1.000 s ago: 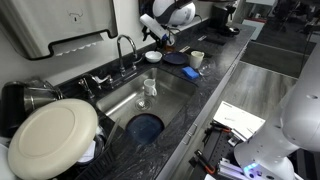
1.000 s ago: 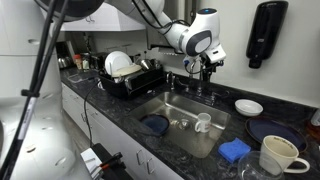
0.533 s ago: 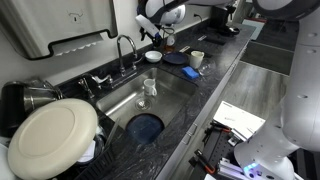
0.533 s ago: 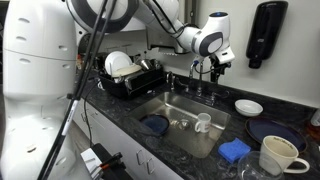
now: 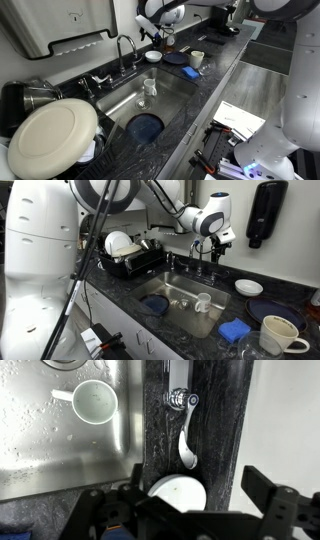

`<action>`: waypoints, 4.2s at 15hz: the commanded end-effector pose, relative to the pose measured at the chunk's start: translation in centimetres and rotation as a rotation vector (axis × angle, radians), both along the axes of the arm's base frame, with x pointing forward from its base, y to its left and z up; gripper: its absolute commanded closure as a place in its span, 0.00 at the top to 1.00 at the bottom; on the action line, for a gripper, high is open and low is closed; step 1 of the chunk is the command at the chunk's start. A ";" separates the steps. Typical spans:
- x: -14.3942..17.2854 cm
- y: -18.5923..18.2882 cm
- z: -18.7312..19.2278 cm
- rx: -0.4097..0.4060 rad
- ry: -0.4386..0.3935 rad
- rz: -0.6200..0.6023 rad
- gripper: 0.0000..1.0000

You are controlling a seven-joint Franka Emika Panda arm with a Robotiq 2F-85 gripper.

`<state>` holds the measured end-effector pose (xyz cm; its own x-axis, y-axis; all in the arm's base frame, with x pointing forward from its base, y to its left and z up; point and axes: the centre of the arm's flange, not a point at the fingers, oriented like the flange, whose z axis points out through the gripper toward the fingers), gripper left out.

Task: Open the faucet

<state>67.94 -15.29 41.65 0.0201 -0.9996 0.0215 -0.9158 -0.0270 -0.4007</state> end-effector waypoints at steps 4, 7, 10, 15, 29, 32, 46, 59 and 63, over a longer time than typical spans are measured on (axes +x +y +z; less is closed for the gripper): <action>2.4 -0.6 -0.3 0.003 0.034 -0.014 1.00; 3.8 -0.8 -1.4 0.008 0.073 -0.005 1.00; 4.6 -0.5 -2.9 0.005 0.100 -0.011 1.00; 7.0 -1.6 -4.9 0.007 0.105 -0.069 1.00; 10.0 -4.1 -7.4 0.050 0.307 -0.142 0.63; 10.1 -4.2 -7.3 0.055 0.322 -0.138 0.40; 10.5 -3.7 -9.0 0.083 0.392 -0.225 0.02; 7.4 -1.6 -10.8 0.119 0.438 -0.205 0.02; 6.6 -1.3 -10.4 0.110 0.436 -0.177 0.02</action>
<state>77.46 -18.67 34.82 -0.2283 -0.9733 -0.0233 -0.9685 0.2295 -0.0970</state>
